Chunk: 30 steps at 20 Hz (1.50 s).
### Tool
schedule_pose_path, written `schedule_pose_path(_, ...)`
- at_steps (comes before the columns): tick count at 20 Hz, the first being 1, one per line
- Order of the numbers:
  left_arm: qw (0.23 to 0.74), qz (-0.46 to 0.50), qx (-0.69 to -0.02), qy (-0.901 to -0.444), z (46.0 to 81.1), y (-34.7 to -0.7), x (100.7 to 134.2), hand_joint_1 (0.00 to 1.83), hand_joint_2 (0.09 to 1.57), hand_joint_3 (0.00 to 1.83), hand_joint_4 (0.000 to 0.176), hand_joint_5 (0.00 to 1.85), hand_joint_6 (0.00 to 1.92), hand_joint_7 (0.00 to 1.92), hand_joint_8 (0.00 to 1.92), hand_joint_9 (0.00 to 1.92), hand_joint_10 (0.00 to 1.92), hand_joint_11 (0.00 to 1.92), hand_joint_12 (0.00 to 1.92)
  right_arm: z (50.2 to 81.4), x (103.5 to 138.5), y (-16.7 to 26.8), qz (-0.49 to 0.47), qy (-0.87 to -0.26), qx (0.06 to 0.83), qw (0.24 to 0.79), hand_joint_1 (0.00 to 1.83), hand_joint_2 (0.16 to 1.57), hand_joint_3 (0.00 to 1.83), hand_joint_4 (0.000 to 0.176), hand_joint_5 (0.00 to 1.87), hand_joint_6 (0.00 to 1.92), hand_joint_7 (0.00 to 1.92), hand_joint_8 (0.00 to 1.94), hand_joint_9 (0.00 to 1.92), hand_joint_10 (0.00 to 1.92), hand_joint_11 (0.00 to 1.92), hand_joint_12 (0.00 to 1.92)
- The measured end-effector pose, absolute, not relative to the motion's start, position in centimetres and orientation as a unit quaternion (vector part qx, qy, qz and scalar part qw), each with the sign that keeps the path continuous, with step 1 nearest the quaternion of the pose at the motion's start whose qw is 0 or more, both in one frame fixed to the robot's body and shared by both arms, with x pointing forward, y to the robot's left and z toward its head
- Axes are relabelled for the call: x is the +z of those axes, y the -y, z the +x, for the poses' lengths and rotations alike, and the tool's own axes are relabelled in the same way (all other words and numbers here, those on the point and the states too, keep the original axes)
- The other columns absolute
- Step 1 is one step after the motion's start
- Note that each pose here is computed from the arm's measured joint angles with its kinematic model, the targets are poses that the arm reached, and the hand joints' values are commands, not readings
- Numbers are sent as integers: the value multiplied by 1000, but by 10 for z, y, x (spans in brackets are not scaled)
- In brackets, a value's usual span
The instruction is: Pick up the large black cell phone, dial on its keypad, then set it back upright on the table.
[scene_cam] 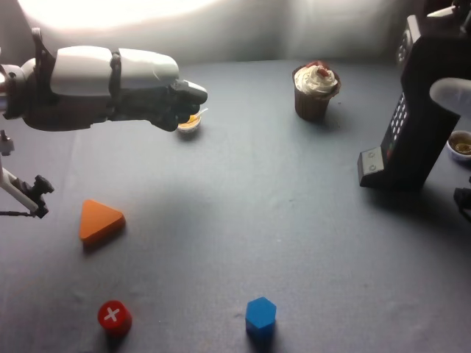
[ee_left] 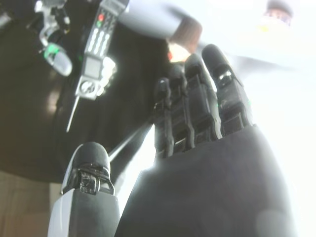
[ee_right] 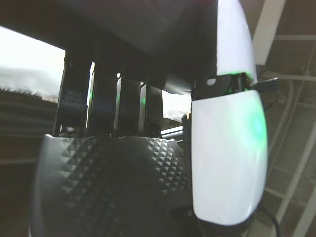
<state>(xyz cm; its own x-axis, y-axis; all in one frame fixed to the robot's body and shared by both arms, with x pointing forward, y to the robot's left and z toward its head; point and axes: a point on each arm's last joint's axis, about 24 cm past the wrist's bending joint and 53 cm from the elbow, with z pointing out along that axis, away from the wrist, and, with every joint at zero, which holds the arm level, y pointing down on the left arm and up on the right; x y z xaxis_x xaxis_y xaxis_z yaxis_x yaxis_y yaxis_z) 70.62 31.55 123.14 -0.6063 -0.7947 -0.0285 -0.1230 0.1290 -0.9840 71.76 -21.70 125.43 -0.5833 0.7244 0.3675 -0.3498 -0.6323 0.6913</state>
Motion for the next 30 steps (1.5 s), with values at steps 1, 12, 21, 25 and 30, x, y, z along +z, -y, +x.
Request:
schedule_pose_path(1,296,-328,-569,-693,707,-314,1230,48,1187,1,0,296,2,325,4,277,3,0,683,718,1254,216,326,-286,843,319,1366,1149,0,0,890,1043,872,1109,876,1331,886,1222)
schedule_pose_path(12,296,-325,-574,-691,708,-314,1233,7,1190,2,0,261,0,281,0,259,0,0,693,716,1258,207,283,-323,846,316,1386,1157,2,0,840,1142,851,1108,861,1313,870,1356)
schedule_pose_path(21,299,-325,-575,-689,709,-316,1234,55,1185,1,0,292,10,304,9,278,3,0,681,720,1252,206,299,-307,847,314,1461,1128,0,0,906,1003,875,1030,870,1204,875,1485)
schedule_pose_path(25,299,-325,-575,-689,709,-316,1234,41,1189,1,0,277,1,306,3,279,4,0,689,721,1252,206,301,-306,847,313,1483,1128,1,0,889,1008,859,1038,860,1201,883,1537)
schedule_pose_path(30,299,-325,-574,-689,709,-316,1234,46,1187,0,0,271,3,286,4,273,6,0,685,721,1252,204,297,-306,848,313,1483,1133,0,0,891,1019,845,1056,855,1200,865,1550)
